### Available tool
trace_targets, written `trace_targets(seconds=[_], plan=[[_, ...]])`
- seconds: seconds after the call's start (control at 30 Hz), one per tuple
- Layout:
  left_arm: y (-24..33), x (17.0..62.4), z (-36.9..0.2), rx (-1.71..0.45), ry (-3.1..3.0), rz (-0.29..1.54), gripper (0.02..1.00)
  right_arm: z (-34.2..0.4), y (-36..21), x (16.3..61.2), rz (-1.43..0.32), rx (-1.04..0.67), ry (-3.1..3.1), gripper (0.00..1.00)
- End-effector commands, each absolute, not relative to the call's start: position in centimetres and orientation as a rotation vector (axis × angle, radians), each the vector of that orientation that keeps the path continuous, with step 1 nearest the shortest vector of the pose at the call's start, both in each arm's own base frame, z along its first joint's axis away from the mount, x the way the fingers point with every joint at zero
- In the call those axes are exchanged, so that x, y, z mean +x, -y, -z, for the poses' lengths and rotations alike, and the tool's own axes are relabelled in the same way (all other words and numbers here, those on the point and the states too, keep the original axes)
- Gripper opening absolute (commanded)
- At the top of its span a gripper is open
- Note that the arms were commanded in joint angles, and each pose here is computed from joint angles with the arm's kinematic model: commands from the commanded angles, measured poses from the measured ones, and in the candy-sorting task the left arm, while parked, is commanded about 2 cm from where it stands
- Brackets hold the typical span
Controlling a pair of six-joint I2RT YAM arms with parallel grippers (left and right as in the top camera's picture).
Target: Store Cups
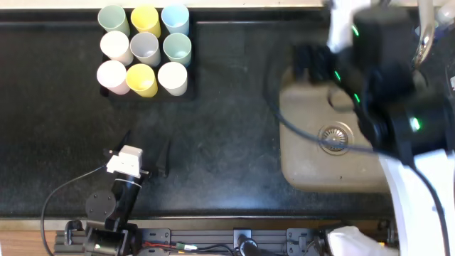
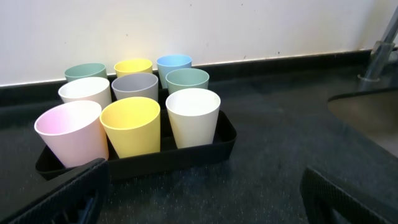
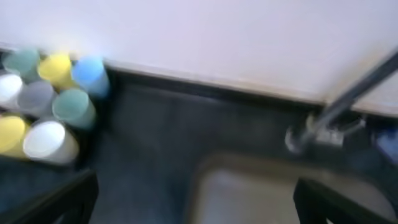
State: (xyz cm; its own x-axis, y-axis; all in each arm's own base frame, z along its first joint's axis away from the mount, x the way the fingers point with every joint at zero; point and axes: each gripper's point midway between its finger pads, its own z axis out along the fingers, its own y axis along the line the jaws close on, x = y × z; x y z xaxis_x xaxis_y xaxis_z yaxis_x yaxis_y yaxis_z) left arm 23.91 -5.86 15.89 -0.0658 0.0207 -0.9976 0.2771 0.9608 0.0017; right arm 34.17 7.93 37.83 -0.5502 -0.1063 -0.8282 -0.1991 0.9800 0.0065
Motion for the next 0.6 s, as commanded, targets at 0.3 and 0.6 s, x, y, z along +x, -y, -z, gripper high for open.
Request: trace_targets(seconds=[0.3,0.6], plan=[[5.9,23.9,-15.9,0.247,-1.623,0.205,0.998,-29.5,-4.4,20.9,-0.139,-0.208,-1.726,0.996],[5.9,23.9,-15.9,0.247,-1.623,0.205,1.000,-25.5,-4.4,21.8,-0.137,-0.186,-1.553,0.998]])
